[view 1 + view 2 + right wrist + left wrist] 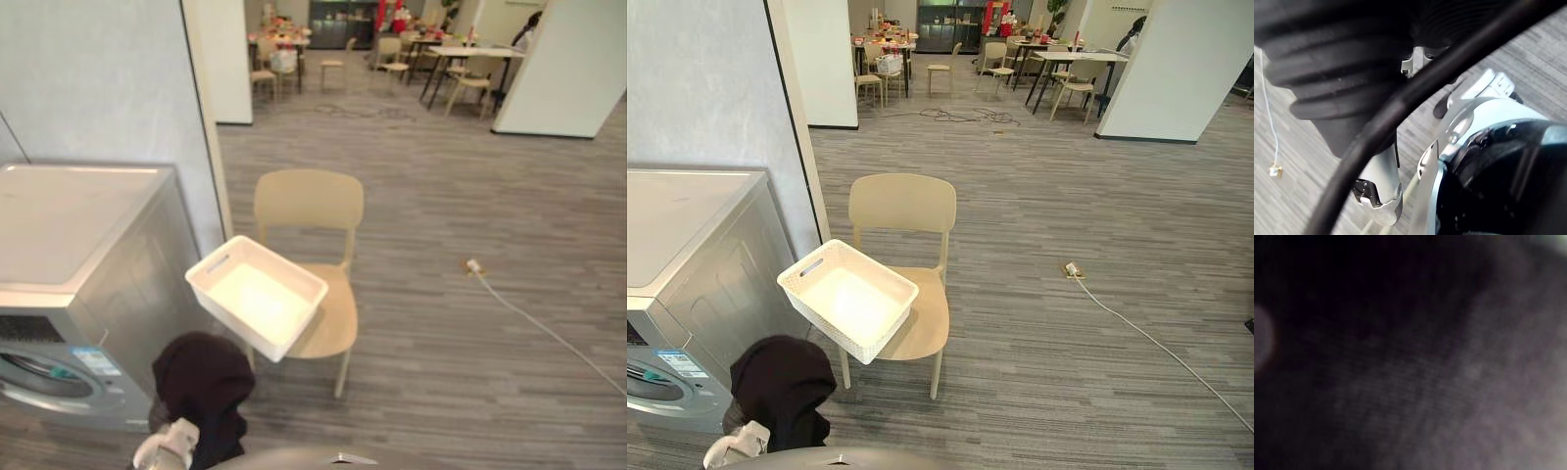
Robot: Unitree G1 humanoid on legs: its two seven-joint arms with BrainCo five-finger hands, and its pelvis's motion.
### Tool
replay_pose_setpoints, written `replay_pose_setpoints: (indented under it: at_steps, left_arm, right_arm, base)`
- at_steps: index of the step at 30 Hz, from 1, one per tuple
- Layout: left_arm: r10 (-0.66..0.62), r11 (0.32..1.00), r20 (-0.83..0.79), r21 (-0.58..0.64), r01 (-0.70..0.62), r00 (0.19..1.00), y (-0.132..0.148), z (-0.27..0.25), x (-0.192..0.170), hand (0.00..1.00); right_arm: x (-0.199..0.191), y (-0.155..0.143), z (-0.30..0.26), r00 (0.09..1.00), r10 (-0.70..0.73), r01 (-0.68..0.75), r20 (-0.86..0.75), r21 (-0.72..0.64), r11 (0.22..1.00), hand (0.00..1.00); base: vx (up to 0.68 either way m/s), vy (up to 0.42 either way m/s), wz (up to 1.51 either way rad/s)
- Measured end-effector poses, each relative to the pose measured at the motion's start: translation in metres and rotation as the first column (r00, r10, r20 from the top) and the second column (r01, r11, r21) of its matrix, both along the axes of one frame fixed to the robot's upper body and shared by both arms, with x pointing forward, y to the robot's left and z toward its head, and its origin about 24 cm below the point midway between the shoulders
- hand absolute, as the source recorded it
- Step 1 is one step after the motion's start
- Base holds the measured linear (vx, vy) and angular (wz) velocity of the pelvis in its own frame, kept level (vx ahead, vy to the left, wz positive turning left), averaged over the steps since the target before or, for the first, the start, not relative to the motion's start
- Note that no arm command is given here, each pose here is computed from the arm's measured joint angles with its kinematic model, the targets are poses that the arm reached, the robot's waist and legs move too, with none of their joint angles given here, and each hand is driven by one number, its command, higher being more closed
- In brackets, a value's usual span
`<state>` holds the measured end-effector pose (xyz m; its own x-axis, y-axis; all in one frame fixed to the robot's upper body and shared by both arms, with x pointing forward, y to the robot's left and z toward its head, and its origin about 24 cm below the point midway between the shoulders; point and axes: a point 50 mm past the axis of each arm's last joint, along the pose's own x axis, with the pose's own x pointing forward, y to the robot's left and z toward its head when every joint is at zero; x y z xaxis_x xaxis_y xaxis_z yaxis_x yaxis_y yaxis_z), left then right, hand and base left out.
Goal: Pick up the laundry basket with both hands and put the clothes into the washing machine.
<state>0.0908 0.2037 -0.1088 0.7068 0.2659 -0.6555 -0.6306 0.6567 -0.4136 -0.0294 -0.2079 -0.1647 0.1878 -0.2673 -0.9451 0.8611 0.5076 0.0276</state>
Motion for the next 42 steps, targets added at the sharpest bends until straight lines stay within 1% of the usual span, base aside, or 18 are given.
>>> replay_pose_setpoints:
  at_steps: [4,7,9,10,11,13,15,17,19,22,24,26,28,30,32,36,40,42]
  left_arm:
    - [-0.008,1.0,-0.059,0.001,0.008,0.998,-0.003,-0.008,-0.01,1.0]
    - [-0.019,1.0,-0.089,0.007,0.019,0.996,-0.003,-0.012,-0.014,1.0]
    - [-0.017,1.0,-0.098,0.006,0.018,0.995,-0.003,-0.013,-0.017,1.0]
    - [-0.016,1.0,-0.094,0.01,0.017,0.995,-0.002,-0.012,-0.016,1.0]
    - [-0.016,1.0,-0.089,0.012,0.018,0.996,-0.002,-0.011,-0.015,1.0]
    - [-0.01,0.999,-0.017,0.041,0.011,1.0,0.006,-0.001,0.003,1.0]
    - [0.001,0.999,-0.007,0.043,0.0,1.0,0.008,0.0,0.006,1.0]
    - [-0.008,1.0,0.011,0.024,0.007,1.0,0.0,0.001,0.01,1.0]
    - [-0.033,0.999,0.039,0.012,0.033,0.999,-0.009,0.005,0.015,1.0]
    - [-0.064,0.998,0.109,-0.011,0.065,0.992,-0.022,0.014,0.033,1.0]
    - [-0.063,0.998,0.14,-0.014,0.066,0.988,-0.025,0.019,0.039,1.0]
    - [-0.059,0.998,0.16,-0.016,0.062,0.985,-0.026,0.022,0.045,1.0]
    - [-0.064,0.998,0.184,-0.009,0.067,0.981,-0.025,0.026,0.054,1.0]
    - [-0.058,0.998,0.183,-0.008,0.061,0.981,-0.025,0.026,0.056,1.0]
    - [-0.043,0.999,0.174,0.009,0.042,0.984,-0.018,0.025,0.055,1.0]
    - [-0.052,0.998,0.167,0.03,0.047,0.985,-0.011,0.026,0.06,1.0]
    - [-0.087,0.996,0.159,0.026,0.084,0.983,-0.016,0.025,0.058,1.0]
    - [-0.123,0.992,0.166,0.011,0.123,0.978,-0.023,0.026,0.06,1.0]
  right_arm:
    - [0.005,0.0,-0.001,1.0,-0.007,0.007,-0.009,-0.008,1.0,0.0]
    - [0.015,-0.003,-0.002,1.0,0.021,-0.021,0.004,-0.009,1.0,0.0]
    - [0.026,-0.003,-0.002,0.998,0.051,-0.05,0.025,-0.01,0.999,0.0]
    - [0.041,-0.004,-0.002,0.995,0.087,-0.086,0.053,-0.019,0.996,0.0]
    - [0.048,-0.005,-0.002,0.992,0.109,-0.107,0.068,-0.028,0.994,0.0]
    - [0.074,-0.005,0.001,0.97,0.217,-0.211,0.113,-0.06,0.976,0.0]
    - [0.078,-0.009,0.002,0.956,0.272,-0.264,0.111,-0.084,0.961,0.0]
    - [0.08,-0.016,0.005,0.935,0.339,-0.327,0.101,-0.121,0.937,0.0]
    - [0.085,-0.019,0.008,0.921,0.376,-0.358,0.107,-0.154,0.921,0.0]
    - [0.089,-0.024,0.011,0.91,0.405,-0.384,0.091,-0.186,0.905,0.0]
    - [0.104,-0.031,0.015,0.909,0.403,-0.374,0.103,-0.226,0.9,0.0]
    - [0.108,-0.032,0.016,0.918,0.381,-0.348,0.113,-0.234,0.908,0.0]
    - [0.111,-0.032,0.014,0.946,0.298,-0.266,0.127,-0.223,0.938,0.0]
    - [0.114,-0.032,0.014,0.958,0.253,-0.222,0.134,-0.212,0.952,0.0]
    - [0.108,-0.016,0.006,0.965,0.238,-0.221,0.106,-0.152,0.963,0.0]
    - [0.113,-0.009,0.003,0.965,0.239,-0.226,0.104,-0.125,0.966,0.0]
    - [0.11,-0.018,0.003,0.969,0.235,-0.224,0.077,-0.134,0.965,0.0]
    - [0.113,-0.029,0.006,0.975,0.212,-0.199,0.074,-0.15,0.968,0.0]
  base:
    - [-0.02,0.009,0.05]
    - [-0.02,0.005,-0.05]
    - [-0.03,-0.003,-0.23]
    - [-0.04,-0.035,-0.23]
    - [-0.06,-0.075,-0.04]
    - [-0.09,-0.104,0.35]
    - [-0.09,-0.099,0.47]
    - [-0.02,-0.144,0.8]
    - [-0.02,-0.121,1.04]
    - [-0.02,-0.028,1.48]
    - [-0.01,-0.013,1.1]
    - [0.01,0.052,1.04]
    - [0.06,0.202,1.14]
    - [0.09,0.281,0.96]
    - [0.07,0.27,1.16]
    - [0.02,0.259,0.72]
    - [-0.02,0.166,0.41]
    - [0.07,0.255,0.63]
